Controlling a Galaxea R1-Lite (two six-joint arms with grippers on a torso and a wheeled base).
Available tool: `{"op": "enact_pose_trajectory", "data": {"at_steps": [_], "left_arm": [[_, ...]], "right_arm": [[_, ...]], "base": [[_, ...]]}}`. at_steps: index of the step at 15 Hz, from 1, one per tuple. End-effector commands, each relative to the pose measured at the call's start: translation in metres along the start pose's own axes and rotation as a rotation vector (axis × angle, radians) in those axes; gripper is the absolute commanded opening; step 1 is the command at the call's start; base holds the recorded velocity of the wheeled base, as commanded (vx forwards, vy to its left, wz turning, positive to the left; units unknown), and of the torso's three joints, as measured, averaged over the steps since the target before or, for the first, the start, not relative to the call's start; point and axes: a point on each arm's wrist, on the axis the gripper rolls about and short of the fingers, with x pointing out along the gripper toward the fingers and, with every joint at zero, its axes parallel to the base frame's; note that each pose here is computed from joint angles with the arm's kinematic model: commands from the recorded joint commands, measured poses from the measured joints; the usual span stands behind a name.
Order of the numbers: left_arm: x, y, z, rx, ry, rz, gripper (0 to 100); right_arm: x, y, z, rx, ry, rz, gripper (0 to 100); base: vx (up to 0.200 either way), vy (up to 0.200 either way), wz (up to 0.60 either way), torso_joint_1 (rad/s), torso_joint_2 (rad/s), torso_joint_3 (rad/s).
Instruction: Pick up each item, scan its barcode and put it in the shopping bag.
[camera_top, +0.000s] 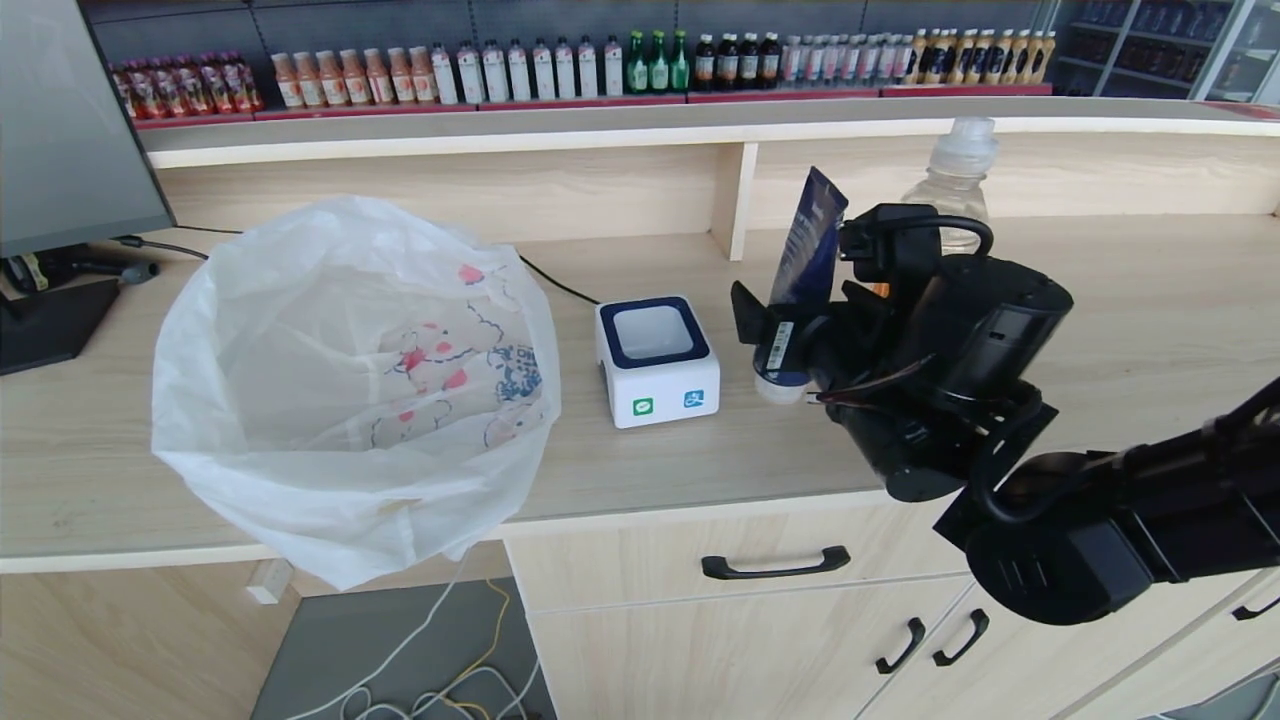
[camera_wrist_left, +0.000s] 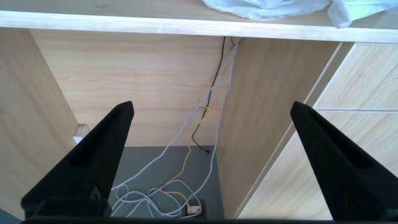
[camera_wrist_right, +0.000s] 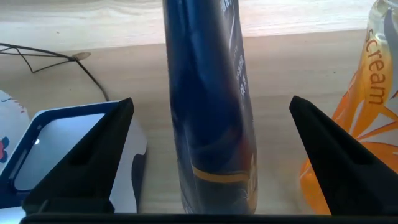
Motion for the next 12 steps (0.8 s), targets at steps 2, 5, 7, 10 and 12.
{"op": "enact_pose_trajectory", "data": {"at_steps": [2, 5, 7, 10, 12], "left_arm": [[0.0, 0.0, 0.0, -0.001, 0.0, 0.0, 100], [0.0, 0.0, 0.0, -0.001, 0.0, 0.002, 100], [0.0, 0.0, 0.0, -0.001, 0.0, 0.002, 100], [0.0, 0.0, 0.0, -0.001, 0.0, 0.0, 100], [0.0, 0.0, 0.0, -0.001, 0.0, 0.0, 100]], "right_arm": [[0.003, -0.004, -0.005, -0.008, 0.011, -0.005, 100], [0.005, -0.003, -0.011, -0.01, 0.023, -0.005, 100], [0.006, -0.002, -0.013, -0.004, 0.026, -0.005, 100], [0.005, -0.003, -0.014, -0.001, 0.03, -0.003, 100], [0.007, -0.002, -0.016, 0.007, 0.031, -0.005, 100]], "base": [[0.0, 0.0, 0.0, 0.0, 0.0, 0.0], [0.0, 0.0, 0.0, 0.0, 0.0, 0.0], [0.0, 0.0, 0.0, 0.0, 0.0, 0.0], [0.0, 0.0, 0.0, 0.0, 0.0, 0.0], [0.0, 0.0, 0.0, 0.0, 0.0, 0.0]]}}
